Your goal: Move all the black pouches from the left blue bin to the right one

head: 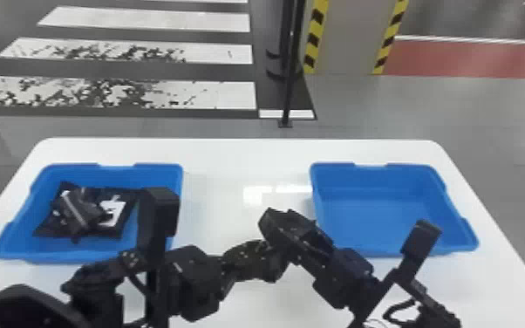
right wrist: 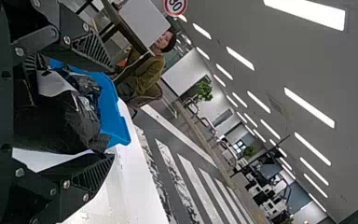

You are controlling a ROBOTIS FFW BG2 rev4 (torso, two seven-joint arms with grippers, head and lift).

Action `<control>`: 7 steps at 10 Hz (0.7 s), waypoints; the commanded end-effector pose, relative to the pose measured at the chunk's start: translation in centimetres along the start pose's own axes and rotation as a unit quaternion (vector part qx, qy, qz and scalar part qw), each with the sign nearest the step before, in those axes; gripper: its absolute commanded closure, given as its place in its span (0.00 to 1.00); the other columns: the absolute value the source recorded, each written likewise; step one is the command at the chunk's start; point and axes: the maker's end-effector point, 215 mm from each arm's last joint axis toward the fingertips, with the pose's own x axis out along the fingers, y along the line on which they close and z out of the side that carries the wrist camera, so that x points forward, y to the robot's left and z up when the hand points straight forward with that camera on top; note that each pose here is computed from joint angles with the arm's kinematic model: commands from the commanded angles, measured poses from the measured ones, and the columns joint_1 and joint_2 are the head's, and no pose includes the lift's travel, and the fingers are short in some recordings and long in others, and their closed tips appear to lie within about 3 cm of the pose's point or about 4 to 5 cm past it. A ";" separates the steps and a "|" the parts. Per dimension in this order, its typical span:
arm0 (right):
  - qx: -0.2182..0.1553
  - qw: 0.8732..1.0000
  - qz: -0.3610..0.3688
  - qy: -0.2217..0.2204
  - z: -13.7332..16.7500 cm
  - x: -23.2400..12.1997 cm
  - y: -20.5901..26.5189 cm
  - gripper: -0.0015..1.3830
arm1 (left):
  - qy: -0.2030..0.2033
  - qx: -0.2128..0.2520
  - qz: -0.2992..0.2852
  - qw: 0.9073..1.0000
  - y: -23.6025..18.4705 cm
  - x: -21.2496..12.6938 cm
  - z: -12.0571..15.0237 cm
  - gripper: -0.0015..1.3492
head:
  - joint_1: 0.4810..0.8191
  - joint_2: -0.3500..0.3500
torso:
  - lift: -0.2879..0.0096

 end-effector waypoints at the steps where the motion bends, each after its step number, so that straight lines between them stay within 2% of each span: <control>1: 0.005 1.000 0.002 -0.005 0.2 0.0 0.2 0.93 | -0.004 0.001 0.001 1.000 0.2 0.0 0.2 0.89 | 0.63 0.40 | 0.50; 4: 0.017 1.000 0.012 -0.005 -0.2 0.2 1.1 0.93 | -0.017 -0.004 0.001 1.000 0.3 -0.1 0.7 0.88 | 0.63 0.41 | 0.50; 5: 0.017 1.000 0.011 -0.010 0.0 0.2 1.1 0.93 | -0.025 -0.009 -0.001 1.000 0.3 0.0 0.9 0.81 | 0.63 0.41 | 0.50; 7: 0.005 1.000 -0.002 -0.019 1.4 0.1 -0.4 0.93 | -0.023 -0.032 0.018 0.999 2.0 -0.8 -0.5 0.11 | 0.63 0.42 | 0.50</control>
